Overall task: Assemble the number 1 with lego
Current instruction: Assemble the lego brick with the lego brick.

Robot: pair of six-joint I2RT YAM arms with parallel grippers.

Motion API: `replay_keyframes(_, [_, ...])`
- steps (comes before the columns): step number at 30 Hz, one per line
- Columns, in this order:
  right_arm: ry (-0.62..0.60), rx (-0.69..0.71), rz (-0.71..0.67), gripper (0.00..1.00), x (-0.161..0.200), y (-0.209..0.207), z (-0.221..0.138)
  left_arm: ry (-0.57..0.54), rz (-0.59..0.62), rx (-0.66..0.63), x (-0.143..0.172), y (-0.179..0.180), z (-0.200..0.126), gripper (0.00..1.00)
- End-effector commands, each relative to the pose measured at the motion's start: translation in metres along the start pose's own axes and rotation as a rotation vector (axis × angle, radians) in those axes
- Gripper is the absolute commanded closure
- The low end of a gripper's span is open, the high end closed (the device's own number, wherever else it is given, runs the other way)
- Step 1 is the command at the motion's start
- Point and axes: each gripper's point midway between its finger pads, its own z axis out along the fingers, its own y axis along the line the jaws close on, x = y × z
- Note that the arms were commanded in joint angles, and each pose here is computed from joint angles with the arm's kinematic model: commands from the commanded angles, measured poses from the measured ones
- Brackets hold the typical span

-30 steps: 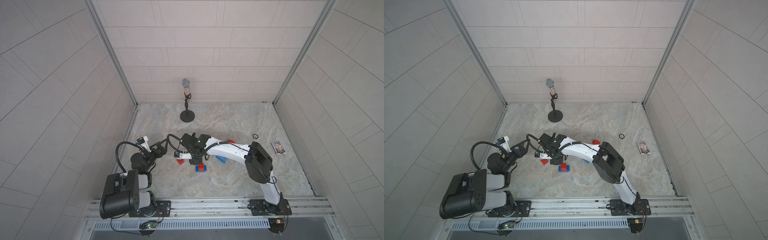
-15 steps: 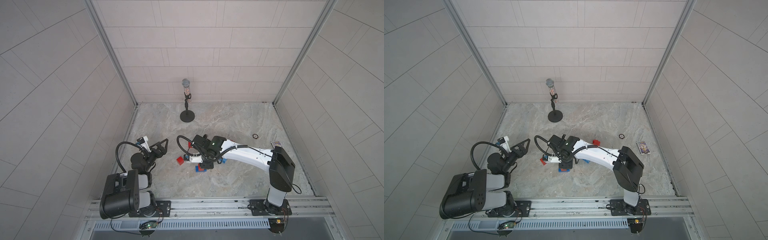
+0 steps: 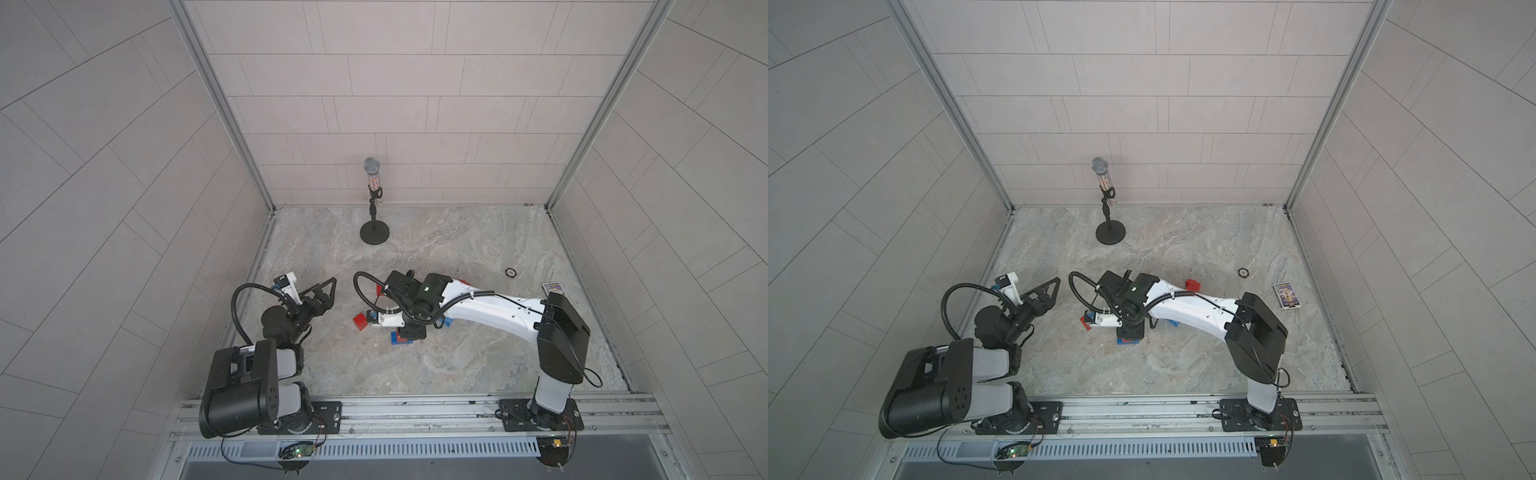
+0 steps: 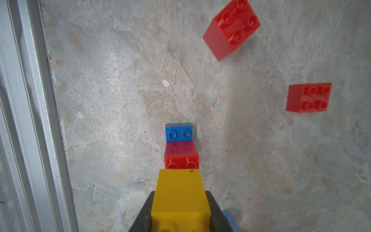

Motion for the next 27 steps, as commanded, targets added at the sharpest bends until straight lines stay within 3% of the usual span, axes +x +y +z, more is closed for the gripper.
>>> replay_keyframes(1, [0.027, -0.025, -0.019, 0.93, 0.004, 0.005, 0.011, -0.029, 0.034, 0.038, -0.010, -0.010, 0.001, 0.00])
replay_keyframes(14, [0.120, -0.071, -0.035, 0.93, 0.019, 0.012, 0.039, -0.030, 0.035, 0.039, -0.011, -0.010, 0.001, 0.00])
replay_keyframes(27, [0.238, -0.225, -0.013, 0.99, 0.049, 0.041, 0.079, -0.029, 0.033, 0.038, -0.011, -0.010, 0.001, 0.00])
